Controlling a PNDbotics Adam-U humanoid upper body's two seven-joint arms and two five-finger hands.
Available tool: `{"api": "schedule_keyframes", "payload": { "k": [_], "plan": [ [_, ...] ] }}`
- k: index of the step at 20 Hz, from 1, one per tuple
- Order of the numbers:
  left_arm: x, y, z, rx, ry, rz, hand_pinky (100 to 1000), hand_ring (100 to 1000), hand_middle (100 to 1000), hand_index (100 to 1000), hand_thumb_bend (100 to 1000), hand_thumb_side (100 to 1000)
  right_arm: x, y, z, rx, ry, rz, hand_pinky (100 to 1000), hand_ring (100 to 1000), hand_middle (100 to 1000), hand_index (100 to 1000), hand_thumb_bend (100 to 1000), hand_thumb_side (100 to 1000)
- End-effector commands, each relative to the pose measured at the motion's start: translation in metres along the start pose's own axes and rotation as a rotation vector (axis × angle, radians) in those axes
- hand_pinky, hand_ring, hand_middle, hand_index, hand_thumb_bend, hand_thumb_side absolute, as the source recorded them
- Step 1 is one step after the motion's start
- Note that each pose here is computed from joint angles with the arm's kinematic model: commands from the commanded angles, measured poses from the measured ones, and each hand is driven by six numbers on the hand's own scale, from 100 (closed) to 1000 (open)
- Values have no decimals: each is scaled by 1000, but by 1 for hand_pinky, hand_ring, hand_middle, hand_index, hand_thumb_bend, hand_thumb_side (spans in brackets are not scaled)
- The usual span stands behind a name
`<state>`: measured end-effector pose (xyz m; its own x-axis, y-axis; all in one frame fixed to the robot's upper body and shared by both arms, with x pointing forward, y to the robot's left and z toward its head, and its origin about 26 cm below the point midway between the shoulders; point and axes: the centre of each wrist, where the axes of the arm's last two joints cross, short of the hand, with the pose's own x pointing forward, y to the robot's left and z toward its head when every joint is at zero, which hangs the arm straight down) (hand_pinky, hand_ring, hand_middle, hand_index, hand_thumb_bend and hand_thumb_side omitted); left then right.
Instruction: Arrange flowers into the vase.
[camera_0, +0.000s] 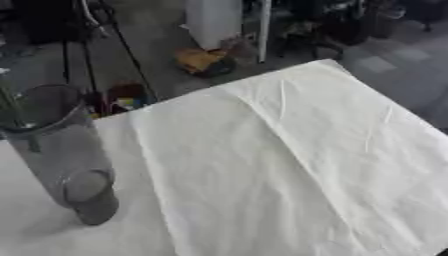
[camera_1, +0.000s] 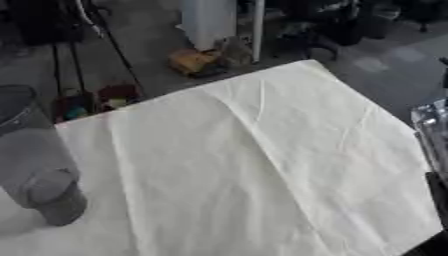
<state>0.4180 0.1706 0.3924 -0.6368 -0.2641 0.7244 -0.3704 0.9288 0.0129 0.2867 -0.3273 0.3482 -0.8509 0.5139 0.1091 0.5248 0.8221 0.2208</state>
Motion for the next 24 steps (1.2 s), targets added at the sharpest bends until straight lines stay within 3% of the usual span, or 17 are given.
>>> {"api": "schedule_keyframes", "payload": {
  "k": [1,19,24],
  "plan": [
    [13,5,-8,19,-39,13,100,100,100,115,263,587,6,0,-8,0,-31,-12,792,891,849,909,100,1000],
    [12,5,-6,8,-40,19,100,100,100,117,263,591,6,1,-8,-1,-29,-18,792,890,848,909,100,1000],
    [12,6,-5,4,-45,21,100,100,100,133,303,582,6,1,-8,-2,-28,-18,792,890,847,909,100,1000]
  ]
}}
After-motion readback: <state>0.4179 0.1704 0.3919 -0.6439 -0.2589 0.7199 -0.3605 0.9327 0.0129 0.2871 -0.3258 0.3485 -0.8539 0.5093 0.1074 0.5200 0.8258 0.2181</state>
